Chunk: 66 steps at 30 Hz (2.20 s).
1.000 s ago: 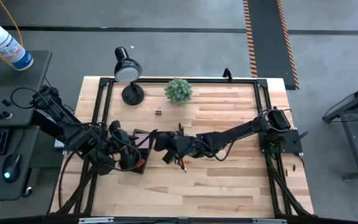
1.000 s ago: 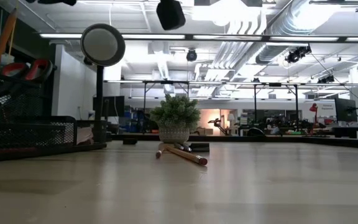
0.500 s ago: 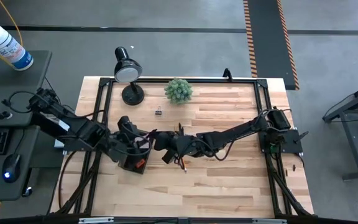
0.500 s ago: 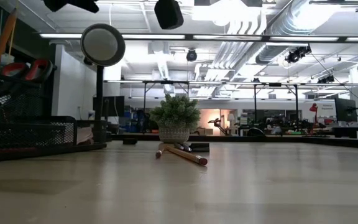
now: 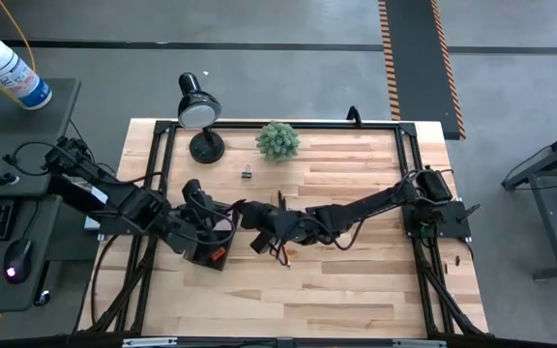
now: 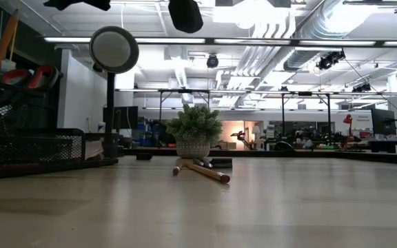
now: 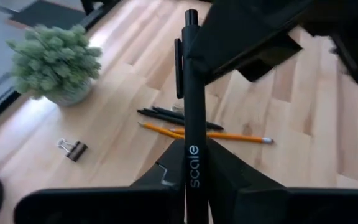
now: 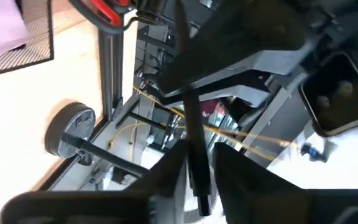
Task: Pick and place office supplies into organizer
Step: Put the left black pen into the desk organizer
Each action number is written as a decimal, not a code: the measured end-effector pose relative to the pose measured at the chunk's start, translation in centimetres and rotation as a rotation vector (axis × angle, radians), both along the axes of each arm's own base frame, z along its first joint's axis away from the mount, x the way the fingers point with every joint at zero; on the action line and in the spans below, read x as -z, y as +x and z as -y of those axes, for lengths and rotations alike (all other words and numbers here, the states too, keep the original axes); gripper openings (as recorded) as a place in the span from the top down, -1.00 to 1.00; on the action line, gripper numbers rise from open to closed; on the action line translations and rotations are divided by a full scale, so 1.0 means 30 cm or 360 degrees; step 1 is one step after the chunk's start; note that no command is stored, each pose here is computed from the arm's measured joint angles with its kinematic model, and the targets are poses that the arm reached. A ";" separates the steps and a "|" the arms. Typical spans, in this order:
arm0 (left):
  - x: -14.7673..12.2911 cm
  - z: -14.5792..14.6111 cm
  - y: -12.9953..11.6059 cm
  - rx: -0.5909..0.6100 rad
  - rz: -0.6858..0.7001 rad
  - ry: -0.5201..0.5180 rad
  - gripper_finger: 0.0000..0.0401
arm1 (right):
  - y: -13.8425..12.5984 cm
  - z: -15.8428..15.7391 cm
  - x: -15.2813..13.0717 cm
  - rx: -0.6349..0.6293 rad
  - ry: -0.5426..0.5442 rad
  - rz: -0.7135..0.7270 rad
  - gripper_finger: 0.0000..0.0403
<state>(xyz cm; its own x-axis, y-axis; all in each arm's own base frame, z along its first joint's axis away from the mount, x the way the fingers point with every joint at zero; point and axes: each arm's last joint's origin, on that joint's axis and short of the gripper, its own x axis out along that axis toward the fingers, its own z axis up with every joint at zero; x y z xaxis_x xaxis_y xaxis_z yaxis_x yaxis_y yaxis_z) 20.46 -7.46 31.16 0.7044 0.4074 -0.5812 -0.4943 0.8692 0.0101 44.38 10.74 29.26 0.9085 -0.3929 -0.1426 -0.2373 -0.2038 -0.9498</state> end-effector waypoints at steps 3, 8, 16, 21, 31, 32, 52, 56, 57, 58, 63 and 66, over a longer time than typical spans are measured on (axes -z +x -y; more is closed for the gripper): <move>-0.001 -0.001 -0.002 -0.0034 0.0014 0.0047 0.87 | -0.003 -0.005 -0.007 0.0071 0.0074 0.0069 0.51; -0.005 0.022 -0.015 -0.0052 0.0065 0.0129 0.94 | -0.009 -0.015 -0.027 0.0219 0.0135 0.0206 0.40; 0.074 0.099 -0.076 -0.0135 0.0225 0.0211 0.97 | -0.047 0.023 -0.075 0.0595 0.0451 0.0459 0.38; 0.122 0.146 -0.125 -0.0183 0.0407 0.0197 0.93 | -0.070 0.074 -0.100 0.0674 0.0838 0.0643 0.38; 0.244 0.225 -0.191 -0.0148 0.0673 0.0314 0.95 | -0.058 0.162 -0.069 0.0637 0.1346 0.0665 0.38; 0.257 0.228 -0.196 -0.0144 0.0684 0.0321 0.95 | -0.057 0.170 -0.069 0.0639 0.1368 0.0671 0.38; 0.372 0.237 -0.194 -0.0164 0.0726 0.0466 0.95 | -0.004 0.266 -0.099 -0.0318 0.2827 0.0200 0.37; 0.370 0.237 -0.194 -0.0161 0.0734 0.0501 0.95 | 0.025 0.259 -0.057 -0.0328 0.2876 0.0180 0.37; 0.369 0.237 -0.194 -0.0162 0.0739 0.0506 0.95 | 0.034 0.258 -0.043 -0.0323 0.2876 0.0180 0.37; 0.369 0.237 -0.194 -0.0163 0.0742 0.0510 0.95 | 0.041 0.258 -0.026 -0.0304 0.2876 0.0179 0.37; 0.369 0.237 -0.194 -0.0165 0.0747 0.0512 0.95 | 0.065 0.258 -0.010 -0.0381 0.2866 0.0257 0.37; 0.369 0.237 -0.194 -0.0167 0.0751 0.0510 0.95 | 0.081 0.256 0.009 -0.0439 0.2865 0.0266 0.37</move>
<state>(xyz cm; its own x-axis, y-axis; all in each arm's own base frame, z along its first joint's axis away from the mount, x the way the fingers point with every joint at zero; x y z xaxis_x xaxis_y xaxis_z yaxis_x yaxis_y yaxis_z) 14.65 -14.58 20.10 0.8038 0.5928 -0.0501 -0.5925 0.8053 0.0226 46.81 3.08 29.00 0.9606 0.2645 -0.0850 -0.2685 0.9624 -0.0402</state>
